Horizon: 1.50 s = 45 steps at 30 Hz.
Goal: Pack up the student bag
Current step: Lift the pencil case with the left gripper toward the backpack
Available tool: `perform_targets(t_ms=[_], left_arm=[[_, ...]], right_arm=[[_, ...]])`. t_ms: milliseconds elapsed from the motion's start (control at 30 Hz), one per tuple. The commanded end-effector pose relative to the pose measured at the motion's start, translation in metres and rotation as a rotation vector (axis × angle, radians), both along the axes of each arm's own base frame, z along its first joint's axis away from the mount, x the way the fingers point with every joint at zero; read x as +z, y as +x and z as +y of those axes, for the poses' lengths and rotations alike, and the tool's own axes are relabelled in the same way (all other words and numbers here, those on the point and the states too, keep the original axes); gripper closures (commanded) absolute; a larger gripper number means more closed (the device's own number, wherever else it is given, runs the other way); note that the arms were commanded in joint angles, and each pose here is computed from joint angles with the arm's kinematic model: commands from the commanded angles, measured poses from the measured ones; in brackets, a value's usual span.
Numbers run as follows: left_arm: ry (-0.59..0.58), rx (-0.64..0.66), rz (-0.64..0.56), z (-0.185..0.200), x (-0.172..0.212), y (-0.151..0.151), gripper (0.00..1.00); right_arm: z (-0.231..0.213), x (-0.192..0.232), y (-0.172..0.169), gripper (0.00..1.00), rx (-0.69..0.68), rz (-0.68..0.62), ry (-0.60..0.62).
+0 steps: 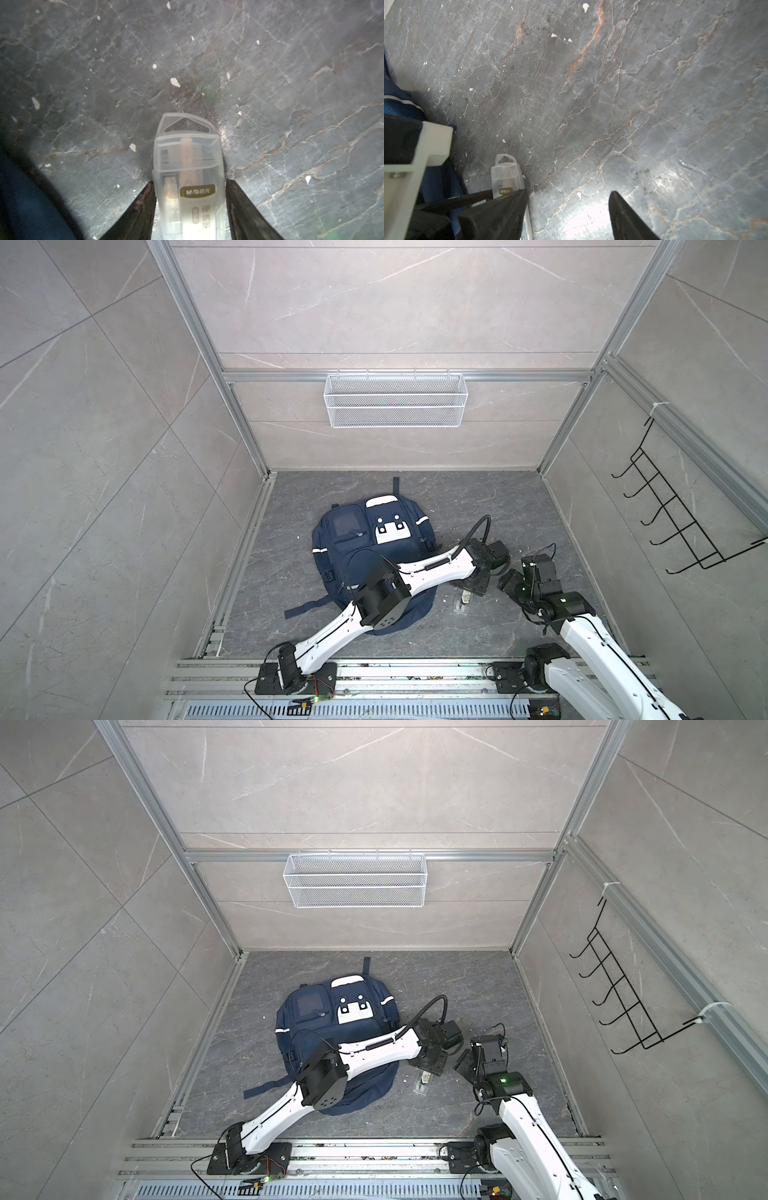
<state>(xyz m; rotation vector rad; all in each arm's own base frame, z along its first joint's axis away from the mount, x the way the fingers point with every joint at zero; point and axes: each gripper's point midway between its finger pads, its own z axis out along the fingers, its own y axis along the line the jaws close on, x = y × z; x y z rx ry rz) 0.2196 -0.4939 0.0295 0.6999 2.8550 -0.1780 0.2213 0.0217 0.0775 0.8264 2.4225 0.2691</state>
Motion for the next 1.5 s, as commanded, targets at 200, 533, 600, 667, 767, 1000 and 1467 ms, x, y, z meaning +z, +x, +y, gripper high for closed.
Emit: perform_targets(t_ms=[200,533,600,667,767,1000,1467], left_arm=[[0.087,-0.007,-0.016,0.013,-0.016,-0.002,0.43],[0.107,-0.013,-0.021,0.013,-0.026,-0.004,0.41],[0.107,-0.011,-0.028,0.014,-0.024,-0.003,0.42],[0.097,-0.011,-0.035,0.012,-0.02,-0.002,0.44],[0.073,-0.014,-0.054,0.01,-0.008,0.0,0.47],[0.0,0.004,-0.091,0.012,0.026,0.016,0.51],[-0.344,0.094,0.018,0.026,0.101,0.053,0.51]], right_arm=[[-0.004,-0.006,-0.006,0.34,-0.026,0.027,-0.008],[-0.005,-0.005,-0.006,0.34,-0.026,0.026,-0.01],[-0.005,-0.005,-0.006,0.34,-0.027,0.027,-0.009],[-0.005,-0.006,-0.006,0.34,-0.028,0.028,-0.009],[-0.004,-0.006,-0.006,0.34,-0.026,0.027,-0.007],[0.002,-0.004,-0.004,0.34,0.01,0.013,0.015],[0.055,0.04,-0.009,0.34,0.292,-0.22,0.219]])
